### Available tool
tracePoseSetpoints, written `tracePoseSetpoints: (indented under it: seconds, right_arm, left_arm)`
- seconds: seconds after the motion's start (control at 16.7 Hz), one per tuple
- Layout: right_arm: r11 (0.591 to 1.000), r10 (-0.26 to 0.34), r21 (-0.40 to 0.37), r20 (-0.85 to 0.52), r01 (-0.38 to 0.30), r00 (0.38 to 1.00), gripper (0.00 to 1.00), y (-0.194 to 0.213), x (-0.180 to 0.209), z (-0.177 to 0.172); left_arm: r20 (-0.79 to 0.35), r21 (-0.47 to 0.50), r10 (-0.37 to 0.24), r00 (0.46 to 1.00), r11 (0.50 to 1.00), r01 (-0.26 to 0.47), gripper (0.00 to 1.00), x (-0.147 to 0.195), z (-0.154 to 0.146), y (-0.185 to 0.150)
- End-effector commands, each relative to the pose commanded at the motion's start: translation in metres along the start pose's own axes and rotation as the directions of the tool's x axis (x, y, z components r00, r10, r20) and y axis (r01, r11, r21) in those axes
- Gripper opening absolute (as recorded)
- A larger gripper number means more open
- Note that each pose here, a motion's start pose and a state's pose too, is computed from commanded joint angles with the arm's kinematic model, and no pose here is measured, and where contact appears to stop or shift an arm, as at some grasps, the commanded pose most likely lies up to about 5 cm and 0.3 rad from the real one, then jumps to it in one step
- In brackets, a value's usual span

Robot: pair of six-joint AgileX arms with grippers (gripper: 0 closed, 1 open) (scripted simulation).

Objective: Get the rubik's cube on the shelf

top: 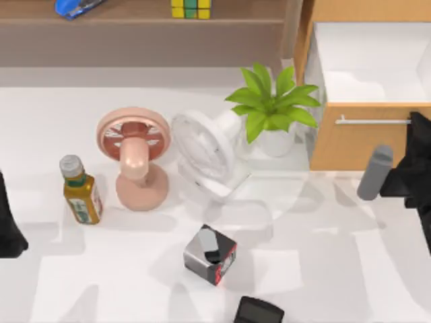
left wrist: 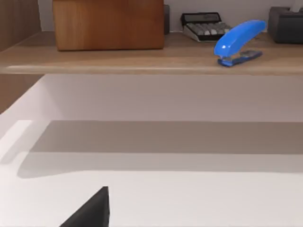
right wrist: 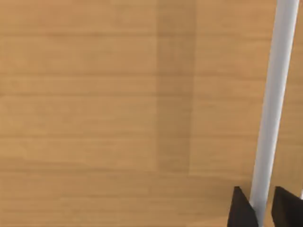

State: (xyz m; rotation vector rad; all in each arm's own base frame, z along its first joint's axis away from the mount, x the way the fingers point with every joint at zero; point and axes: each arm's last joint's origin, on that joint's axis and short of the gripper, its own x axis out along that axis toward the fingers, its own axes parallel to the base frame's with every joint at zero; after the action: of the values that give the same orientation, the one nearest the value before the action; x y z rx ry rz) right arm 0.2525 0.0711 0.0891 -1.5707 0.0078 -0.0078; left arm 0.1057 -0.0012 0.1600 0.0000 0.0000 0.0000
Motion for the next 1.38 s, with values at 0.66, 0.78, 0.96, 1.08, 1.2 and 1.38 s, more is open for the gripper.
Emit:
tracePoseSetpoints:
  seconds: [0.66,0.78,0.96,1.08,1.2,1.38]
  right_arm:
    - [1.0,0.009,-0.001,0.003,-0.009,1.0,0.0,0.002,0.003,0.001]
    - [1.0,0.007,0.001,0.003,-0.007,1.0,0.0,0.002,0.014,0.001]
    - [1.0,0.006,0.001,0.001,-0.006,1.0,0.0,0.002,0.028,0.001]
    - [1.0,0.007,0.0,-0.002,-0.007,1.0,0.0,0.002,0.037,0.001]
    - [1.0,0.005,0.001,-0.001,-0.005,1.0,0.0,0.001,0.047,0.001]
    - [1.0,0.005,0.001,0.0,-0.005,1.0,0.0,0.001,0.062,0.0]
  left_arm:
    - [0.0,0.0,0.0,1.0,1.0,0.0,1.0,0.0,0.0,0.0]
    - [0.0,0.0,0.0,1.0,1.0,0.0,1.0,0.0,0.0,0.0]
    - [0.0,0.0,0.0,1.0,1.0,0.0,1.0,0.0,0.0,0.0]
    - [0.0,0.0,0.0,1.0,1.0,0.0,1.0,0.0,0.0,0.0]
    - [0.0,0.0,0.0,1.0,1.0,0.0,1.0,0.0,0.0,0.0]
    - [0.0,0.0,0.0,1.0,1.0,0.0,1.0,0.0,0.0,0.0]
